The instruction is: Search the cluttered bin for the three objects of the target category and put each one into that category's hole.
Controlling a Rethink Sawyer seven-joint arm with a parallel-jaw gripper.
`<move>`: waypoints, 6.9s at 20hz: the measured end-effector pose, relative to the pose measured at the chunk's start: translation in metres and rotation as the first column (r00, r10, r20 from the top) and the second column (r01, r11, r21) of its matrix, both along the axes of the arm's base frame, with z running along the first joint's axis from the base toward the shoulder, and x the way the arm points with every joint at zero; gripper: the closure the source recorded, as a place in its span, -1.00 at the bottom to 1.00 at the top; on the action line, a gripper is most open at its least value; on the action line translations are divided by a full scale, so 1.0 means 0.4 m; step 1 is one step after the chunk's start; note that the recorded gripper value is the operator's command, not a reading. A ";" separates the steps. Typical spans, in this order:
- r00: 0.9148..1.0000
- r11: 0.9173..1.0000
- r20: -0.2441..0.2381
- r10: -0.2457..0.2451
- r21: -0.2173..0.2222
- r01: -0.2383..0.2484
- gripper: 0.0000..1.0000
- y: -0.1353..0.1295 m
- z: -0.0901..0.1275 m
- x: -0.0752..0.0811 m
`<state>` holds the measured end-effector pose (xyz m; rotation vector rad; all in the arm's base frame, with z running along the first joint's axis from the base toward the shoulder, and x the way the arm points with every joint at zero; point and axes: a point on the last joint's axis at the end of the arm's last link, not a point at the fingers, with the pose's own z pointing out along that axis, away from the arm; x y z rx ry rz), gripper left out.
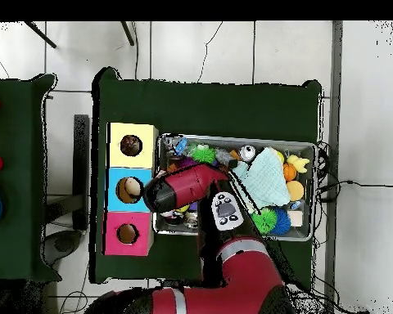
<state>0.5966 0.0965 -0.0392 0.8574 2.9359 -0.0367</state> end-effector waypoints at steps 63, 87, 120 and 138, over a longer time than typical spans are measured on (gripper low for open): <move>0.993 0.995 -0.063 0.095 0.010 -0.095 1.00 0.018 0.110 -0.081; 0.988 0.992 -0.085 0.128 0.034 -0.125 1.00 0.091 0.208 -0.101; 0.941 0.944 0.104 -0.320 -0.051 0.327 1.00 -0.006 0.093 -0.192; 0.925 0.931 0.132 -0.355 -0.035 0.363 -1.00 -0.063 0.079 -0.161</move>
